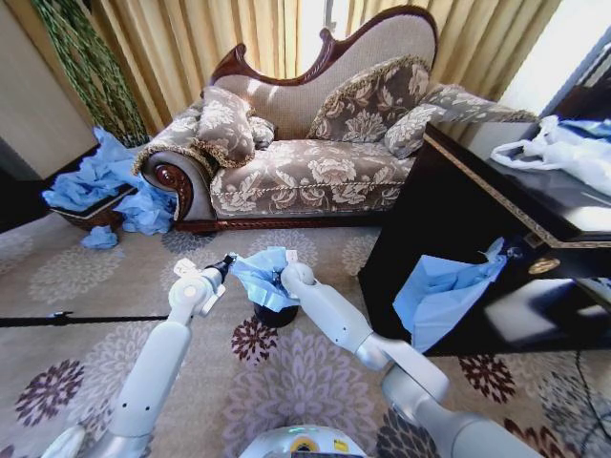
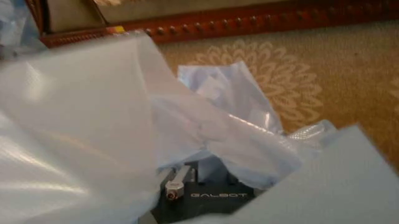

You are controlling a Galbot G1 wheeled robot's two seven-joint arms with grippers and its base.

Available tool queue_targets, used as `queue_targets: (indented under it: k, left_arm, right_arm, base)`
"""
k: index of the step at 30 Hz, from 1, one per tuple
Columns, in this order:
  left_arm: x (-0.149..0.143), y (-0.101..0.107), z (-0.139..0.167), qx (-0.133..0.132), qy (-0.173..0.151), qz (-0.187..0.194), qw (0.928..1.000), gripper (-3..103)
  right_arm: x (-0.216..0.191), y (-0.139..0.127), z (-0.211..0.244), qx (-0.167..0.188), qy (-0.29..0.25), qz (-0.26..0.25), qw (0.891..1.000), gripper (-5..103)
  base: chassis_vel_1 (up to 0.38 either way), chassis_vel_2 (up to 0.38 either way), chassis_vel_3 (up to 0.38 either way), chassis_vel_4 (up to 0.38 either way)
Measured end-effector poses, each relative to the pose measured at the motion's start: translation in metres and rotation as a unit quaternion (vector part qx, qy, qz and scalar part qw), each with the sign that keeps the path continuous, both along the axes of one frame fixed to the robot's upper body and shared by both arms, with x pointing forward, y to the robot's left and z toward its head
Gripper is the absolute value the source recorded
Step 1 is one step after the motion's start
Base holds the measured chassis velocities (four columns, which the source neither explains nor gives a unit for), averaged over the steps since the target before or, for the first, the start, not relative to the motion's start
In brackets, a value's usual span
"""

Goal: Place a garbage bag over the trash bin.

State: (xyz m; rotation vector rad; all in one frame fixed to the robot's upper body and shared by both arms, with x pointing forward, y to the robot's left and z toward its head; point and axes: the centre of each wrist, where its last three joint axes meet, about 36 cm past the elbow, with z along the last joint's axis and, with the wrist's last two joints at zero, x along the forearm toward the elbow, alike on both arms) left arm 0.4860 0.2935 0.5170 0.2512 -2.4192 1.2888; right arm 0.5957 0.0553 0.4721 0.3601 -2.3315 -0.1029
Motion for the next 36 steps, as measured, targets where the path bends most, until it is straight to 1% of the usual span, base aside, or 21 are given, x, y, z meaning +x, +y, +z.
queue_targets:
  k: [1,2,3,5,7,10,11,15,16,17,18,19,21,30,35,36]
  left_arm:
    - [0.000,0.000,0.000,0.000,0.000,0.000,1.0000,0]
    - [0.000,0.000,0.000,0.000,0.000,0.000,1.0000,0]
    - [0.001,-0.001,-0.001,-0.001,0.000,0.000,1.0000,0]
    - [0.001,-0.003,-0.002,-0.003,0.002,-0.001,1.0000,0]
    - [0.001,-0.004,-0.002,-0.003,0.002,-0.001,1.0000,0]
    - [0.003,-0.010,-0.003,-0.003,0.001,-0.006,1.0000,0]
    - [0.003,-0.010,-0.003,-0.003,0.001,-0.006,1.0000,0]
    - [0.004,-0.014,-0.001,-0.002,-0.001,-0.011,0.9999,0]
    - [0.004,-0.014,-0.001,-0.002,-0.001,-0.011,0.9999,0]
    - [0.004,-0.015,-0.001,-0.002,-0.002,-0.012,0.9999,0]
    - [0.003,-0.016,-0.001,-0.002,-0.002,-0.013,0.9999,0]
    - [0.003,-0.016,0.000,-0.003,-0.003,-0.013,0.9999,0]
    - [0.002,-0.017,-0.001,-0.002,-0.002,-0.014,0.9999,0]
    - [0.000,-0.018,-0.004,-0.001,-0.001,-0.017,0.9999,0]
    - [-0.001,-0.015,-0.004,0.003,-0.003,-0.018,0.9998,0]
    - [-0.001,-0.015,-0.004,0.003,-0.003,-0.018,0.9998,0]
  right_arm:
    - [-0.002,0.001,0.003,0.002,0.000,0.000,1.000,36]
    - [-0.002,0.001,0.003,0.002,0.000,0.000,1.000,36]
    - [-0.011,0.009,0.016,0.005,-0.001,-0.002,1.000,41]
    - [-0.022,0.016,0.028,0.008,-0.002,0.000,1.000,51]
    - [-0.024,0.017,0.029,0.009,-0.002,0.000,1.000,51]
    - [-0.043,0.028,0.045,0.016,0.003,0.002,1.000,68]
    - [-0.043,0.028,0.045,0.016,0.003,0.002,1.000,68]
    - [-0.063,0.035,0.056,0.026,0.008,0.012,1.000,90]
    - [-0.063,0.035,0.056,0.026,0.008,0.012,1.000,90]
    - [-0.067,0.036,0.059,0.029,0.011,0.012,0.999,95]
    - [-0.069,0.036,0.061,0.030,0.012,0.012,0.999,95]
    - [-0.071,0.033,0.062,0.031,0.013,0.011,0.999,98]
    - [-0.074,0.029,0.062,0.029,0.013,0.008,0.999,100]
    - [-0.075,0.007,0.062,0.024,0.008,-0.011,1.000,100]
    - [-0.077,-0.009,0.052,0.017,0.014,-0.023,1.000,100]
    - [-0.077,-0.009,0.052,0.017,0.014,-0.023,1.000,100]
  base:
    - [0.000,0.000,0.000,0.000]
    - [0.000,0.000,0.000,0.000]
    - [0.000,0.000,0.000,0.000]
    - [0.000,0.000,0.000,0.000]
    - [0.000,0.000,0.000,0.000]
    - [0.000,0.000,0.000,0.000]
    - [0.000,0.000,0.000,0.000]
    - [0.000,0.000,0.000,0.000]
    - [0.000,0.000,0.000,0.000]
    - [0.000,0.000,0.000,0.000]
    - [0.000,0.000,0.000,0.000]
    - [0.000,0.000,0.000,0.000]
    - [0.000,0.000,0.000,0.000]
    - [0.000,0.000,0.000,0.000]
    - [0.000,0.000,0.000,0.000]
    - [0.000,0.000,0.000,0.000]
